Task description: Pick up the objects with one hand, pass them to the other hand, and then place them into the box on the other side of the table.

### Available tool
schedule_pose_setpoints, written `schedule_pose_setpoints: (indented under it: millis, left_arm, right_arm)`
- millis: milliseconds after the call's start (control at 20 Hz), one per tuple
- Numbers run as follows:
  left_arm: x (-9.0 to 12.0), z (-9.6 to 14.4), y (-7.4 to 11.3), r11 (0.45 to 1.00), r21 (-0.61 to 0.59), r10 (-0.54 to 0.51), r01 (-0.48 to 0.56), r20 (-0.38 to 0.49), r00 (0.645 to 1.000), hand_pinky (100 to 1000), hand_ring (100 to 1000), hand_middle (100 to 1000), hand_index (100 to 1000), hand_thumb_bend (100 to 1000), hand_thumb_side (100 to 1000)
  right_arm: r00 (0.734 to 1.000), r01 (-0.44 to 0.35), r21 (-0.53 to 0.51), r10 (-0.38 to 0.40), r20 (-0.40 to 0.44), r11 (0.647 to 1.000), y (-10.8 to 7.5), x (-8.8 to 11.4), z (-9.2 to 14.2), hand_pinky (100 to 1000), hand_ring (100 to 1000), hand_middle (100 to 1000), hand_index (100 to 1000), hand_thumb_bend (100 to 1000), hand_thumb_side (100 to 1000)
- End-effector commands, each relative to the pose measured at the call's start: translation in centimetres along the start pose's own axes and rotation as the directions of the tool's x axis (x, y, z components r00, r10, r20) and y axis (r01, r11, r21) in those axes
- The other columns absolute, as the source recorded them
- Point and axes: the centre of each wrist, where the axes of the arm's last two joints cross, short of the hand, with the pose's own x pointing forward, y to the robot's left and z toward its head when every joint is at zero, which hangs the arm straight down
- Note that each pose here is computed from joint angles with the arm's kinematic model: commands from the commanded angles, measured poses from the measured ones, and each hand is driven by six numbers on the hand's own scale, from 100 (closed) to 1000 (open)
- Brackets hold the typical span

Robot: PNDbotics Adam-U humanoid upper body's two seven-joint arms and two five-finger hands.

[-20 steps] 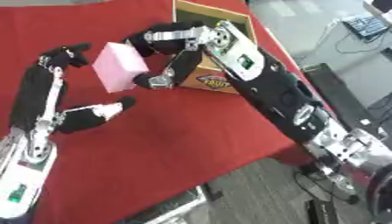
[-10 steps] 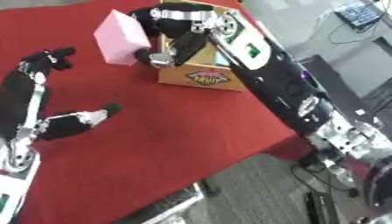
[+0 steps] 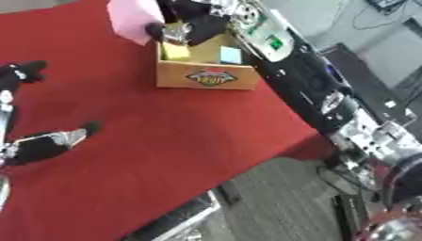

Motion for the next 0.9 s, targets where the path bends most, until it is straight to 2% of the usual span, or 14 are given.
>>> schedule_pose_setpoints:
  millis: [50, 400, 650, 900]
  left_arm:
    - [-1.2, 0.8, 2.4, 0.999, -0.004, -0.038, 0.038, -0.020, 0.999, 780, 687, 627, 838, 801, 614]
    - [-3.5, 4.2, 6.7, 0.997, -0.032, -0.070, 0.067, -0.109, 0.992, 781, 697, 638, 838, 809, 645]
    - [-4.4, 6.4, 10.2, 0.994, -0.015, -0.106, 0.105, -0.161, 0.981, 780, 694, 639, 838, 805, 638]
    - [-4.4, 8.7, 13.5, 0.992, 0.038, -0.113, 0.124, -0.212, 0.971, 777, 689, 636, 836, 797, 634]
  right_arm:
    - [0.999, -0.024, -0.096, 0.020, -0.040, 0.995, -2.8, 1.1, 1.7, 790, 909, 417, 590, 100, 436]
    - [0.991, -0.054, -0.287, 0.017, -0.132, 0.956, -5.1, 0.2, 5.4, 789, 911, 417, 590, 100, 445]
    - [0.978, -0.110, -0.375, 0.033, -0.207, 0.921, -5.6, -1.0, 7.9, 787, 910, 417, 589, 100, 438]
    - [0.968, -0.162, -0.436, 0.056, -0.246, 0.885, -5.9, -1.8, 9.8, 787, 909, 418, 589, 100, 435]
